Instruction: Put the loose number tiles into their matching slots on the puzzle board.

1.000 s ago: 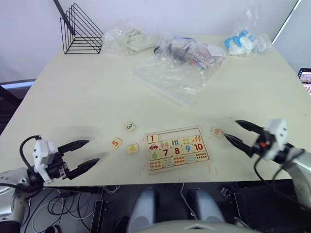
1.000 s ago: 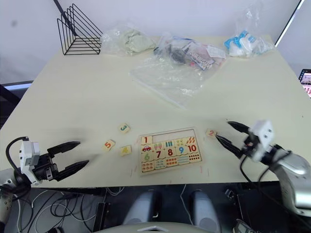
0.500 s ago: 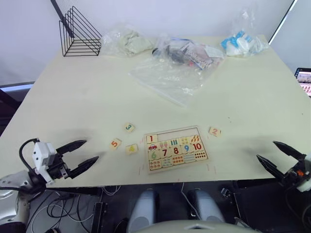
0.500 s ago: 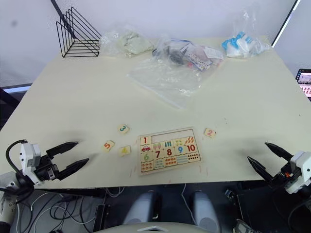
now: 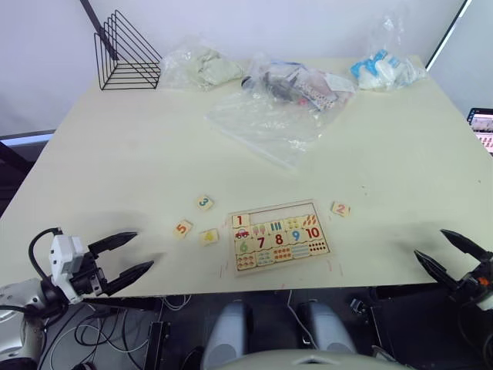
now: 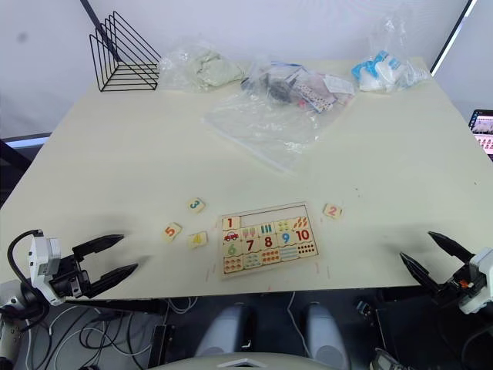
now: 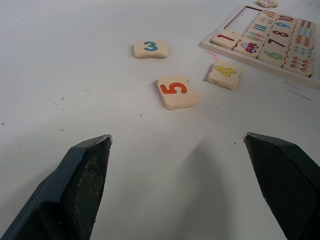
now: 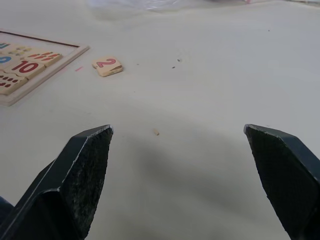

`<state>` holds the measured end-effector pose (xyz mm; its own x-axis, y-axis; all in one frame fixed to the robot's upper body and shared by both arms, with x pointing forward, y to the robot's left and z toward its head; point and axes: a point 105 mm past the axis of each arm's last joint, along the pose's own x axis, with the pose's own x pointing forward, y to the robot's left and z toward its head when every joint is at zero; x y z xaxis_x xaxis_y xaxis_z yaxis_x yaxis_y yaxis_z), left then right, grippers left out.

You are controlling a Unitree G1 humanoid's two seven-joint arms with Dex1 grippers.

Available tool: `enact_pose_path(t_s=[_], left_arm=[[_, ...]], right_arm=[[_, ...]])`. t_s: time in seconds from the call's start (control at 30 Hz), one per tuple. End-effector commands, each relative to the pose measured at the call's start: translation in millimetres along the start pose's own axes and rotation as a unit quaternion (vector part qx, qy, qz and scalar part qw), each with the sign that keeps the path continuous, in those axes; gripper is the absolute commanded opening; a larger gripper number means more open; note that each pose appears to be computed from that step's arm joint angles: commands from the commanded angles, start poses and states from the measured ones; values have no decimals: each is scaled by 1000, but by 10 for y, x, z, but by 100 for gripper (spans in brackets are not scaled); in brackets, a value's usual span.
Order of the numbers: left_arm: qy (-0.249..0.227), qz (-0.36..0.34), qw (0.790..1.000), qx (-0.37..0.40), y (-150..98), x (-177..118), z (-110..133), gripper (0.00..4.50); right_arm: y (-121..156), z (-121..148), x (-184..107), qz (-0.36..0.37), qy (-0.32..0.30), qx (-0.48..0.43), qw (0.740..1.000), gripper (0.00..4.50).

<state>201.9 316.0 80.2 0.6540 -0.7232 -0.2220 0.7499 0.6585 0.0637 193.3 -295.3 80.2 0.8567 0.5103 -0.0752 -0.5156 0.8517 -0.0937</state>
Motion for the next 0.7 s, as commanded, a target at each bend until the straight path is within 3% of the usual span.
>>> enact_pose_path(t_s=[0.03, 0.7], left_arm=[[-6, 10, 1000, 15, 59, -64, 84, 450], [-8, 1, 1000, 20, 63, -64, 84, 450]], right_arm=[[20, 112, 36, 7, -20, -14, 1000, 441], [121, 174, 165, 31, -28, -22, 999, 441]])
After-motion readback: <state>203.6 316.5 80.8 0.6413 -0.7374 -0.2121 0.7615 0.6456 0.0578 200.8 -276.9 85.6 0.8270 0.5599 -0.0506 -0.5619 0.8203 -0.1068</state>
